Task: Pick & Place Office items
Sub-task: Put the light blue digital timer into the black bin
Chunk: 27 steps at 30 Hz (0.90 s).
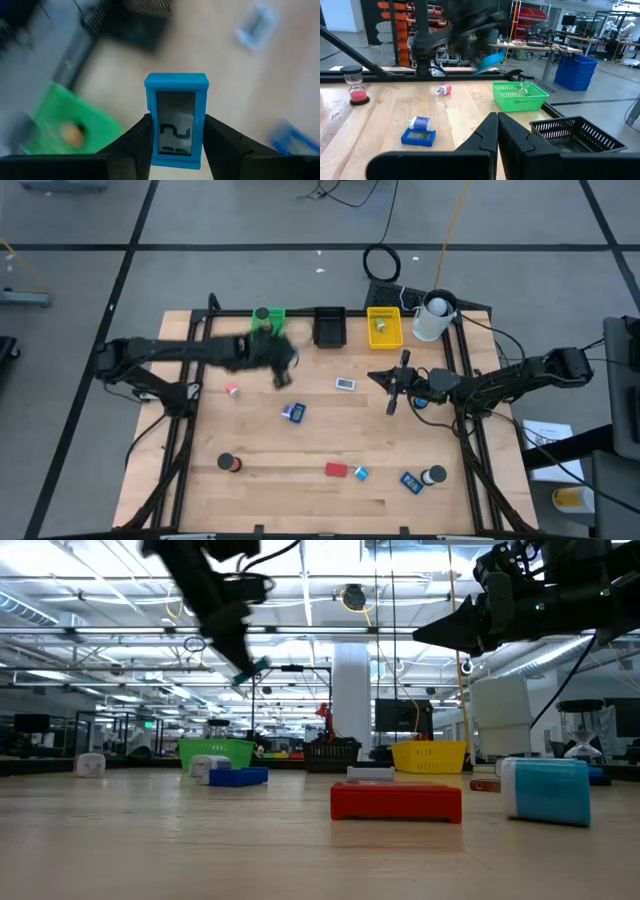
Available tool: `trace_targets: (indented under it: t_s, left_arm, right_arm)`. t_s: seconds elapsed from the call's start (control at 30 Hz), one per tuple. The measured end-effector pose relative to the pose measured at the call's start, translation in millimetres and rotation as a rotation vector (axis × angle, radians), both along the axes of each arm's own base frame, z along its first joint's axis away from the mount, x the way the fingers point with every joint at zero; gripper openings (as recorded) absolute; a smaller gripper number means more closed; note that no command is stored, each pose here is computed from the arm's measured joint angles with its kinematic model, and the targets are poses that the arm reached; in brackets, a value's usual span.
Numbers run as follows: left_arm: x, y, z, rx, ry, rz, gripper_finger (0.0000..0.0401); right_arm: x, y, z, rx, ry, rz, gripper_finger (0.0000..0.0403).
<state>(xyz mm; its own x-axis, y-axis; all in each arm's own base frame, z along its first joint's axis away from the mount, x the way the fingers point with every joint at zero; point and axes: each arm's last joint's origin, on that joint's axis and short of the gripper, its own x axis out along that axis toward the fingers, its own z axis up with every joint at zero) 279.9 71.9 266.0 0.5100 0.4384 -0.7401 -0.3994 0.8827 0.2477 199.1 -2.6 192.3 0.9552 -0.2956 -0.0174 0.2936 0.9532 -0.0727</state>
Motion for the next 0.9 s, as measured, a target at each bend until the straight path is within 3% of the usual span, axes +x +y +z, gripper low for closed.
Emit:
trace_targets:
  t_s: [0.13,0.27,0.57,0.9]
  left_arm:
    - [15.7,52.6,22.5,0.060,-0.062,-0.036,0.0149]
    - [36.4,95.6,27.6,0.050,-0.081,-0.071,0.0148]
    - [82.7,160.4,-20.5,0.040,0.028,-0.174,0.0148]
    - [90.1,201.7,-65.5,0.022,0.003,-0.209,0.0148]
  right_arm:
    - [0.0,0.0,-0.4,-0.002,0.004,0.000,0.0000]
    - [0.0,0.0,-0.8,-0.002,0.009,0.000,0.0000]
    - [0.0,-0.1,-0.8,-0.009,0.011,0.000,0.0000]
    - [0.0,-0.1,-0.8,-0.010,0.011,0.000,0.0000]
